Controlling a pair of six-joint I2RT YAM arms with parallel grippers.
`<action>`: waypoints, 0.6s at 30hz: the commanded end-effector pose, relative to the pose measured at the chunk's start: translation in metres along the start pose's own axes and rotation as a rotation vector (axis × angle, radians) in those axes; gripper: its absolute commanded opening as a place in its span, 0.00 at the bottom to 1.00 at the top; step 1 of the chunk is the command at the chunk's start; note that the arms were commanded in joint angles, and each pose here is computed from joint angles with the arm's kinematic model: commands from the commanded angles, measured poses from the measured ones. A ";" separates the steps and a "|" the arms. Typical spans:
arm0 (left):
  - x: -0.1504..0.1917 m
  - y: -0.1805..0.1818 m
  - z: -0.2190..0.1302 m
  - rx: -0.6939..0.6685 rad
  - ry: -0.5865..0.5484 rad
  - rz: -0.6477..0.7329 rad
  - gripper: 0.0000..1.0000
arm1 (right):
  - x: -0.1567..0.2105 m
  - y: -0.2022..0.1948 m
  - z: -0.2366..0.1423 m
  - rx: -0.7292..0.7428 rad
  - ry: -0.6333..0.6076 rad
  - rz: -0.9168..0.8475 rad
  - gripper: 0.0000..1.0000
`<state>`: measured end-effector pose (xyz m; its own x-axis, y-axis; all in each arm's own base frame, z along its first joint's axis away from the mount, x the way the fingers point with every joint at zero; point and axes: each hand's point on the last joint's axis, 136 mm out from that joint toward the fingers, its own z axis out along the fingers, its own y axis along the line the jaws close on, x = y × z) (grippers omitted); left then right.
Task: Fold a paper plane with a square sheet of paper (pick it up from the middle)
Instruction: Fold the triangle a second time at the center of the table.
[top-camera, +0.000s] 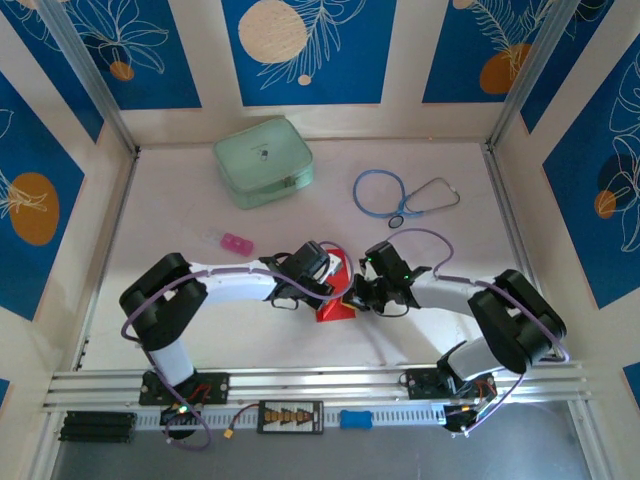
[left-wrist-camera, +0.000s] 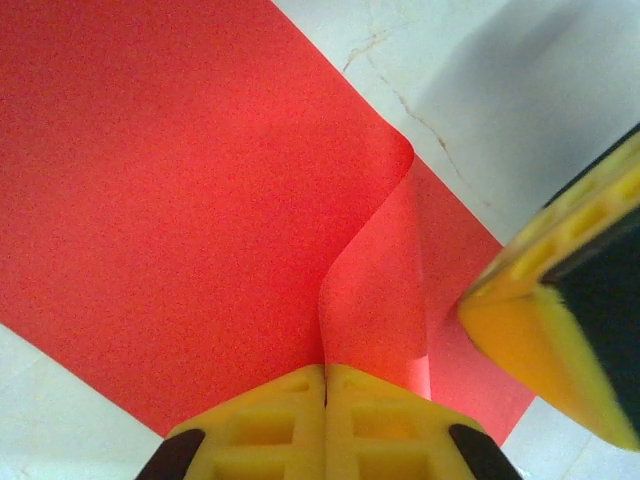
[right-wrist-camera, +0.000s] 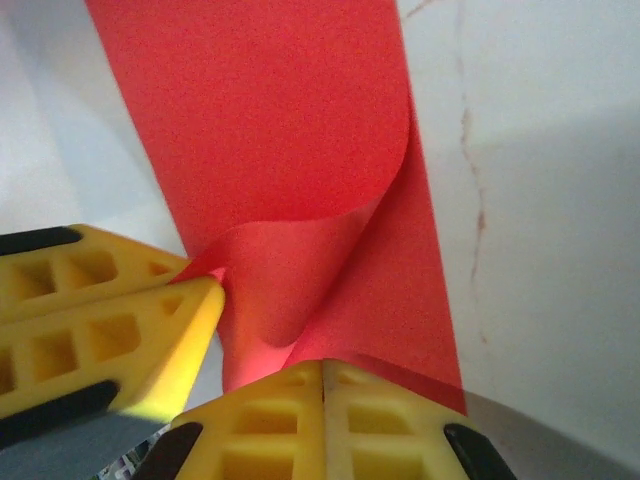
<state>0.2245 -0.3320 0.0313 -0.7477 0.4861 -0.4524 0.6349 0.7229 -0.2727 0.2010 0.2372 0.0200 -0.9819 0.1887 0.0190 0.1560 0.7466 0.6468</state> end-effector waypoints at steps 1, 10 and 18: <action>-0.006 0.000 -0.002 0.011 -0.009 0.005 0.01 | 0.006 -0.014 0.006 0.074 0.026 0.019 0.02; -0.015 0.008 -0.004 -0.004 -0.019 0.006 0.01 | 0.012 -0.046 -0.004 0.149 0.005 0.058 0.01; -0.019 0.005 -0.003 0.014 -0.019 0.014 0.01 | 0.010 -0.041 -0.005 0.130 0.008 0.053 0.01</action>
<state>0.2396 -0.3340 0.0407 -0.7402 0.4731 -0.4777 0.6362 0.7226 -0.2702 0.1999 0.2212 0.0134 -0.9758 0.2180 0.0147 0.1816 0.7719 0.6092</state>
